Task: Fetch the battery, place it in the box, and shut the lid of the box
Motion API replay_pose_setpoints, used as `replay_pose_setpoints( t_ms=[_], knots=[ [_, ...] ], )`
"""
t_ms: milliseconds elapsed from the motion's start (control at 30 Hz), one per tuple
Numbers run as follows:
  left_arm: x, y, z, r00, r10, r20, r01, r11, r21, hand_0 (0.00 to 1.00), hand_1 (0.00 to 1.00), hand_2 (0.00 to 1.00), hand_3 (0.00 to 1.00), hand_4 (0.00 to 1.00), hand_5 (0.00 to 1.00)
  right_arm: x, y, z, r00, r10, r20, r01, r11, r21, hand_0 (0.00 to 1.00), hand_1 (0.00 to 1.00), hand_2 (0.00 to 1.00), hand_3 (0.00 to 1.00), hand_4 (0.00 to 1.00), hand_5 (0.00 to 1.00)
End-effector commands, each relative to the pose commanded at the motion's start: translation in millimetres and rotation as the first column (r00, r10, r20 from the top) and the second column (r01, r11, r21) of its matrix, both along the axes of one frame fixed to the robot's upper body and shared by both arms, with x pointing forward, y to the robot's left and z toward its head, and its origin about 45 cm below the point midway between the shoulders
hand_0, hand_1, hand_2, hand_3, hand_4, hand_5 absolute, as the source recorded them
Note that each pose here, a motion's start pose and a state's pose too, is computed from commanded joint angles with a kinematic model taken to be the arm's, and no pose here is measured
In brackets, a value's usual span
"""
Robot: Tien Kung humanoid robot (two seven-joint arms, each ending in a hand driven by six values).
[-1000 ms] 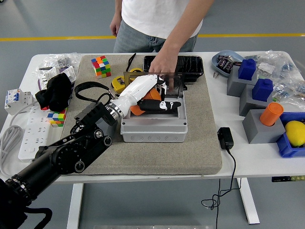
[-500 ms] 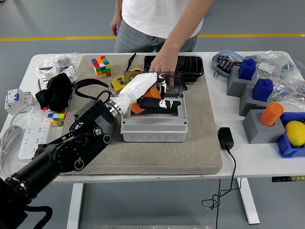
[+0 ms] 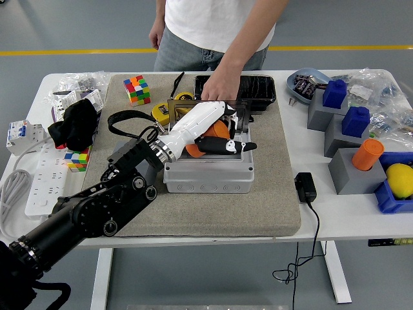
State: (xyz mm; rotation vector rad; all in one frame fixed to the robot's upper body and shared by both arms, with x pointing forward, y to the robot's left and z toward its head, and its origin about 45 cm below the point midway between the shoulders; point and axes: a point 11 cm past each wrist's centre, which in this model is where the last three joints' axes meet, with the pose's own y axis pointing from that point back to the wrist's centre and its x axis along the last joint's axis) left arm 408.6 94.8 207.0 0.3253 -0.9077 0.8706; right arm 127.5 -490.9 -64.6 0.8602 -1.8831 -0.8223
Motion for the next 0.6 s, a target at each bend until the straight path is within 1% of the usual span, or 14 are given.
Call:
replay_pose_setpoints(
  t_ms=[133, 300, 333, 500, 533, 600],
  knots=[
    [3.8, 4.9, 1.0, 1.000, 0.017, 0.009, -0.017, 1.000, 0.005, 0.270, 0.304, 0.278, 0.326, 0.998, 0.720, -0.8, 0.3, -0.4, 1.000, 0.000, -0.002, 0.000, 1.000, 0.001, 0.842, 0.765, 0.751, 0.805, 0.998, 0.998],
    [5.3, 5.6, 3.5, 1.000, 0.017, 0.021, -0.017, 1.000, 0.007, 0.270, 0.304, 0.278, 0.326, 0.998, 0.720, -1.1, 0.2, -0.5, 1.000, 0.001, -0.004, -0.001, 1.000, 0.002, 0.842, 0.765, 0.751, 0.805, 0.998, 0.998],
    [5.4, 5.6, 3.6, 1.000, 0.017, 0.021, -0.017, 1.000, 0.007, 0.325, 0.436, 0.398, 0.402, 0.998, 0.719, -1.1, 0.2, -0.5, 1.000, 0.001, -0.004, -0.001, 1.000, 0.002, 0.842, 0.764, 0.751, 0.805, 0.998, 0.998],
    [4.7, 6.5, 5.3, 0.999, 0.019, 0.049, -0.018, 1.000, -0.008, 0.325, 0.436, 0.398, 0.402, 0.998, 0.719, -0.5, 0.7, -0.5, 1.000, 0.004, -0.004, -0.004, 1.000, 0.003, 0.842, 0.764, 0.751, 0.805, 0.998, 0.998],
    [4.0, 6.1, 5.6, 0.998, 0.018, 0.056, -0.017, 1.000, -0.012, 0.577, 0.538, 0.477, 0.467, 0.998, 0.712, -0.8, 0.6, -0.6, 1.000, 0.003, -0.004, -0.003, 1.000, 0.003, 0.837, 0.765, 0.751, 0.805, 0.998, 0.998],
    [3.4, 5.8, 5.8, 0.998, 0.017, 0.063, -0.016, 1.000, -0.014, 0.577, 0.538, 0.477, 0.467, 0.998, 0.712, -1.3, 0.4, -0.6, 1.000, 0.003, -0.005, -0.003, 1.000, 0.004, 0.837, 0.765, 0.751, 0.805, 0.998, 0.998]
  ],
)
